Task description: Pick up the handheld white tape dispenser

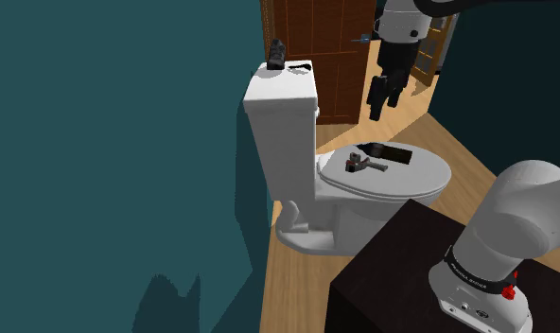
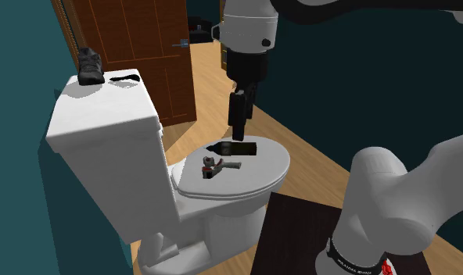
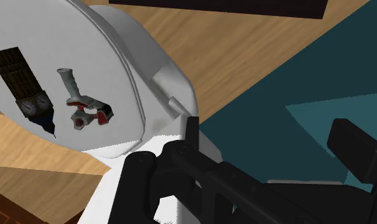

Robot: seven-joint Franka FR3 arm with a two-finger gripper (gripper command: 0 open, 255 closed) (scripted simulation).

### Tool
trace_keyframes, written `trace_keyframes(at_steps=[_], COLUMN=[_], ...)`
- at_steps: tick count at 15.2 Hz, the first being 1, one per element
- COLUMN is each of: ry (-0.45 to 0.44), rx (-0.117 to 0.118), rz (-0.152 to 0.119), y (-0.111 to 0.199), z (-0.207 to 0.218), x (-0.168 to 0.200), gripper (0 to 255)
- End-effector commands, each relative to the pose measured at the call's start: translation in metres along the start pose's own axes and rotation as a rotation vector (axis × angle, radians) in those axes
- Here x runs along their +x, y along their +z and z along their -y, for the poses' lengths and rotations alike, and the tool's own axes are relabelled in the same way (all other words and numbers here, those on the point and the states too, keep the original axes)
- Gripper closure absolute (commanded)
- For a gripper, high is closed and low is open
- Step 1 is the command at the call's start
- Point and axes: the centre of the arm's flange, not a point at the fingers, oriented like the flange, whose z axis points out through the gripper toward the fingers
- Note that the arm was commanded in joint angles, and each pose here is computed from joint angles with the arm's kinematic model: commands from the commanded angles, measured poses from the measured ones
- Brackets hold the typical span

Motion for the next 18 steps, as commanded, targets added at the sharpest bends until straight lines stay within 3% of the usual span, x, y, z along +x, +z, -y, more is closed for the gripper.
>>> trace_keyframes(at_steps=[1,18], ry=[0.0,-0.043], rx=[0.0,0.007], rz=[0.0,-0.058], y=[0.0,0.162], z=[0.0,-0.153], x=[0.0,0.026], gripper=[0,0])
